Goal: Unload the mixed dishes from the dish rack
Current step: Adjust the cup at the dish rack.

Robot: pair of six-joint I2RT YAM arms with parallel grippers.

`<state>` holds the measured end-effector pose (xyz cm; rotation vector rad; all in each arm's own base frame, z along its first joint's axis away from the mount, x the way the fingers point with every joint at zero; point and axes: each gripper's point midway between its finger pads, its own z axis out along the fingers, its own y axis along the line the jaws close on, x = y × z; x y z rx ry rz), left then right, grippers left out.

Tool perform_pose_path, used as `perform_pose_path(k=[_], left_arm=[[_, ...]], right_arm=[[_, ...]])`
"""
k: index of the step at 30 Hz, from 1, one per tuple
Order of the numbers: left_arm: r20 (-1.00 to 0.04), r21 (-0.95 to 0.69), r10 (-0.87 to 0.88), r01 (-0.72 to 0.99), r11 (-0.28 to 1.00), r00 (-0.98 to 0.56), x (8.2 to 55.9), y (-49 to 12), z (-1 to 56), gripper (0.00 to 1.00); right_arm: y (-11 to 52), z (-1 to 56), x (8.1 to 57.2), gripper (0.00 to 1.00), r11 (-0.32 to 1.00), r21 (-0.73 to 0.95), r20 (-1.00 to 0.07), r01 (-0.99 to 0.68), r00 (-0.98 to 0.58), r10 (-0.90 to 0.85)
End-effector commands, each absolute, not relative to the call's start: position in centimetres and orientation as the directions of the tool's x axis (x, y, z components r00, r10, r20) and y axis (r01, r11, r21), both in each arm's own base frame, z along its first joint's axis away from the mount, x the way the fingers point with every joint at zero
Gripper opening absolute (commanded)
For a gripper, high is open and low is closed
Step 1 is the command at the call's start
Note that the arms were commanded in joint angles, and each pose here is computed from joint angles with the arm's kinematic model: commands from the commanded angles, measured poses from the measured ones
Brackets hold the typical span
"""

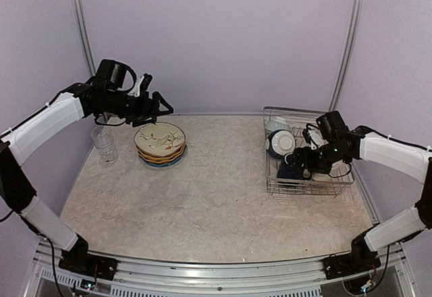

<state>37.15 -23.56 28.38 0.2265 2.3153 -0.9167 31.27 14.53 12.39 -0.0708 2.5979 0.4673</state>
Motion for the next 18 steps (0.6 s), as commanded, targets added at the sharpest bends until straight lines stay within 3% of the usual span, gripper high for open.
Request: perform_pose_path(k=[1,5,9,13,18], left_arm=[[-0.603,-0.564,-0.059,0.373,0.737,-0.796,37.2,-24.1,28.0,0.83],[-0.601,-0.560,-0.053,0.373,0.739,-0.797,37.2,-24.2,27.8,0.83],[-0.595,-0.568,-0.048,0.377,0.731,-0.803,37.1,-24.5,27.8,0.83],[-0.596,-0.566,-0.048,0.377,0.733,-0.801,37.1,-24.4,27.8,0.83],[-0.605,-0.554,-0.044,0.380,0.741,-0.795,37.0,-24.4,27.9,0.83]], right_arm=[[17.2,13.5,31.3,0.87,0.903,0.388,-0.495,-0.186,-0.868,0.034],[17.1,14.4,31.3,0.88,0.908,0.368,-0.516,-0.202,-0.856,0.019],[15.2,14.5,31.5,0.98,0.948,0.243,-0.543,-0.206,-0.839,-0.043],[14.6,13.2,31.4,1.00,0.954,0.158,-0.500,-0.254,-0.854,-0.145],[15.8,11.8,31.5,1.00,0.911,0.213,-0.502,-0.353,-0.839,-0.208]])
